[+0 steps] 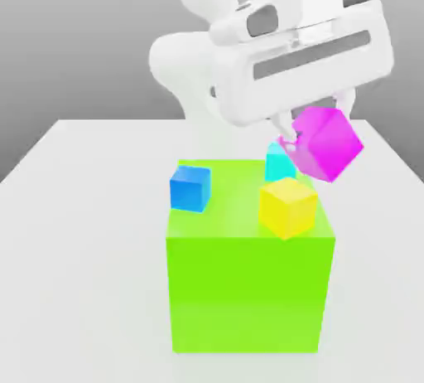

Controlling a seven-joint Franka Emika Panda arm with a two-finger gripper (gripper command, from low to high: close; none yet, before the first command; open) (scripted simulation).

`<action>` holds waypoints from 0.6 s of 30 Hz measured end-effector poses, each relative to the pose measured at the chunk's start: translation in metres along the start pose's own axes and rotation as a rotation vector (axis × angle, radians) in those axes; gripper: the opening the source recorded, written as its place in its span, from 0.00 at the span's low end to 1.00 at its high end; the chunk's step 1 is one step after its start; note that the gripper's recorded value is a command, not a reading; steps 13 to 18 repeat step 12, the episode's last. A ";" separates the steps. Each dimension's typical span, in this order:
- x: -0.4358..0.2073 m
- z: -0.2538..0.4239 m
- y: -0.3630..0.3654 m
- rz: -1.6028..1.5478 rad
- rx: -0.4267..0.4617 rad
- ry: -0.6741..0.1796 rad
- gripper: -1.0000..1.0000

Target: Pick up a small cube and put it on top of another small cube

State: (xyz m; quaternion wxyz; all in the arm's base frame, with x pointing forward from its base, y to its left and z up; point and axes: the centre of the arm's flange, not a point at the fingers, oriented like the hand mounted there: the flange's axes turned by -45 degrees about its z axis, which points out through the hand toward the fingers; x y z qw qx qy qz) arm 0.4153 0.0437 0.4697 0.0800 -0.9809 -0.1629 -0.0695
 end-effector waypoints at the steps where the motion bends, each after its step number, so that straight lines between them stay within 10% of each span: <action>1: -0.013 -0.006 0.011 0.032 -0.023 -0.022 0.00; 9: -0.081 0.037 0.058 0.170 -0.142 -0.149 0.00; 10: -0.083 0.047 0.060 0.171 -0.143 -0.150 1.00; 18: -0.083 0.046 0.060 0.171 -0.143 -0.150 1.00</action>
